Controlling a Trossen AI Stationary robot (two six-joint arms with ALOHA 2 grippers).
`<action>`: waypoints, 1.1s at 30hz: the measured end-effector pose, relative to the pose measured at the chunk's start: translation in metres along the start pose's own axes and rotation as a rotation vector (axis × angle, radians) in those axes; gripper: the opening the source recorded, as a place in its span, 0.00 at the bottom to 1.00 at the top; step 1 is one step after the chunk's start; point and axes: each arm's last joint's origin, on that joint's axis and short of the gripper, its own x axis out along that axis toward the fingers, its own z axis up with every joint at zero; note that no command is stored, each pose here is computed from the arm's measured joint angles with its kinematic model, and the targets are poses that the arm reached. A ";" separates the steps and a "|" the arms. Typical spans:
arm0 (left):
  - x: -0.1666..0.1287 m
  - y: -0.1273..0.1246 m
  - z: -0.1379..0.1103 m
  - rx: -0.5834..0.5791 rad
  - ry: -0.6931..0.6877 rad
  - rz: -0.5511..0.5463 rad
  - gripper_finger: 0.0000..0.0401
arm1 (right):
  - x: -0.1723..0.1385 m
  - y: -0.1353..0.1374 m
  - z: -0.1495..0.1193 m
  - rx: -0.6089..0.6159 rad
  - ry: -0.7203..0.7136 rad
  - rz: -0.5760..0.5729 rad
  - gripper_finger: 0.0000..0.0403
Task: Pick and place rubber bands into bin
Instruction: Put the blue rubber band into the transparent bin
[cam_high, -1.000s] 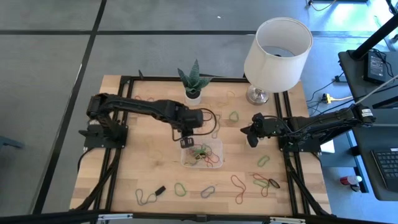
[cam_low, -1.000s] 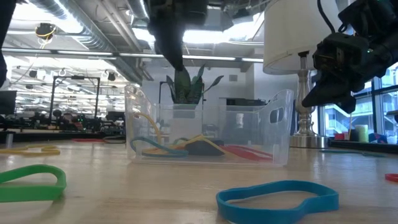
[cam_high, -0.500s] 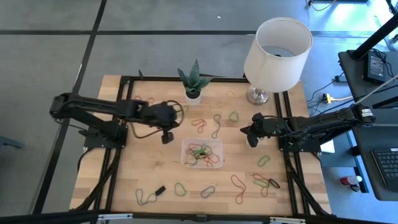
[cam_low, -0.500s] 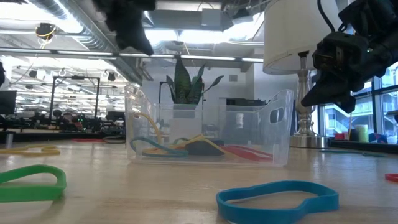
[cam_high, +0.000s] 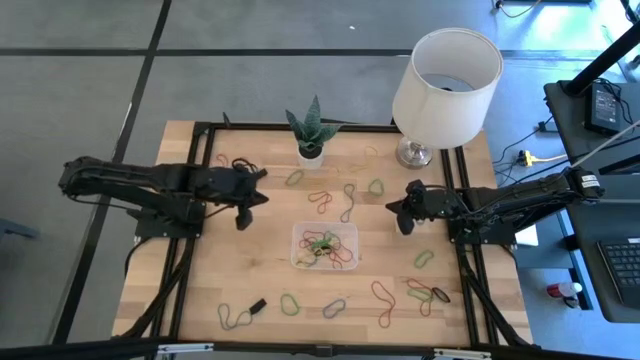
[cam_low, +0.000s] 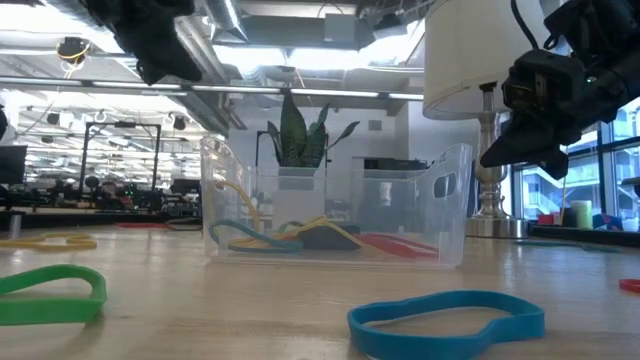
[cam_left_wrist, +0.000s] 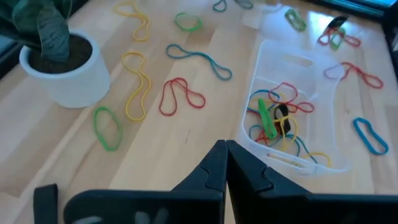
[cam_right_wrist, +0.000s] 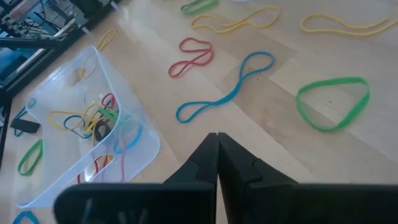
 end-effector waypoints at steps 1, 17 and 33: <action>-0.002 0.001 -0.002 -0.002 -0.007 -0.002 0.00 | 0.000 0.000 0.000 0.000 -0.005 -0.006 0.02; 0.003 0.012 -0.034 -0.016 -0.028 0.007 0.00 | 0.003 0.018 0.019 -0.136 0.357 -0.368 0.02; 0.007 0.011 -0.033 -0.029 -0.096 -0.019 0.00 | 0.034 -0.006 0.015 -0.080 0.540 -0.676 0.34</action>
